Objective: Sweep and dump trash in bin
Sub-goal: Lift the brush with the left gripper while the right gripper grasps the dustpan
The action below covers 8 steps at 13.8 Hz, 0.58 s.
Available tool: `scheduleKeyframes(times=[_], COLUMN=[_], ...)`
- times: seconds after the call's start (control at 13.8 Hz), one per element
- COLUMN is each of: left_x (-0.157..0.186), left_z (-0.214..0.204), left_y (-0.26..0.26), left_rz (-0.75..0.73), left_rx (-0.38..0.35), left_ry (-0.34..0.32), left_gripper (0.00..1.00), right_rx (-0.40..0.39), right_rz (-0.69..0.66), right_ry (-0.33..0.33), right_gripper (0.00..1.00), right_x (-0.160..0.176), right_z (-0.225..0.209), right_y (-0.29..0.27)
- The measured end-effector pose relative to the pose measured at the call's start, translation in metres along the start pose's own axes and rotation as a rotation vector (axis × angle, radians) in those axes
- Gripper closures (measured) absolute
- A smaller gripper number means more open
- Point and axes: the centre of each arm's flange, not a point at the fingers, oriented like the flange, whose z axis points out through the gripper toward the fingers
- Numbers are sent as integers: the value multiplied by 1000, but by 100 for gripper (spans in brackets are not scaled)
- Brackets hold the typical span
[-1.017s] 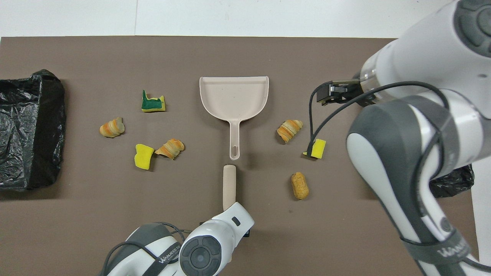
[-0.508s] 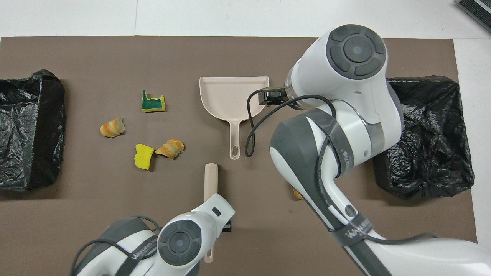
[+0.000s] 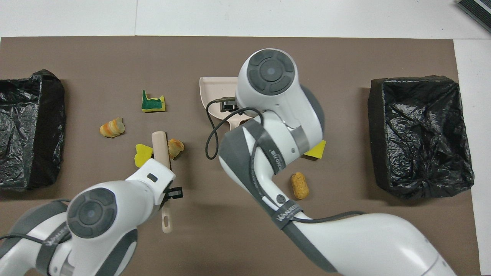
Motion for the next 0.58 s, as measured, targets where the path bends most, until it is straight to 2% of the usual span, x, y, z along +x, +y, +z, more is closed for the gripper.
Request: scheduleKeyframes(times=[0.22, 0.44, 0.58], left_x=[48, 89, 106], left_z=[-3, -2, 7], left_y=[-70, -127, -146], left_rz=[28, 63, 74], left_rx=[4, 9, 11], left_ry=[11, 14, 7], left_gripper=[74, 74, 74], right_rx=[13, -4, -7], right_rz=[3, -8, -13], right_ry=[17, -7, -8], right_gripper=[0, 0, 0], right_x=[-23, -44, -57], right_z=[41, 69, 75], right_y=[-34, -23, -15])
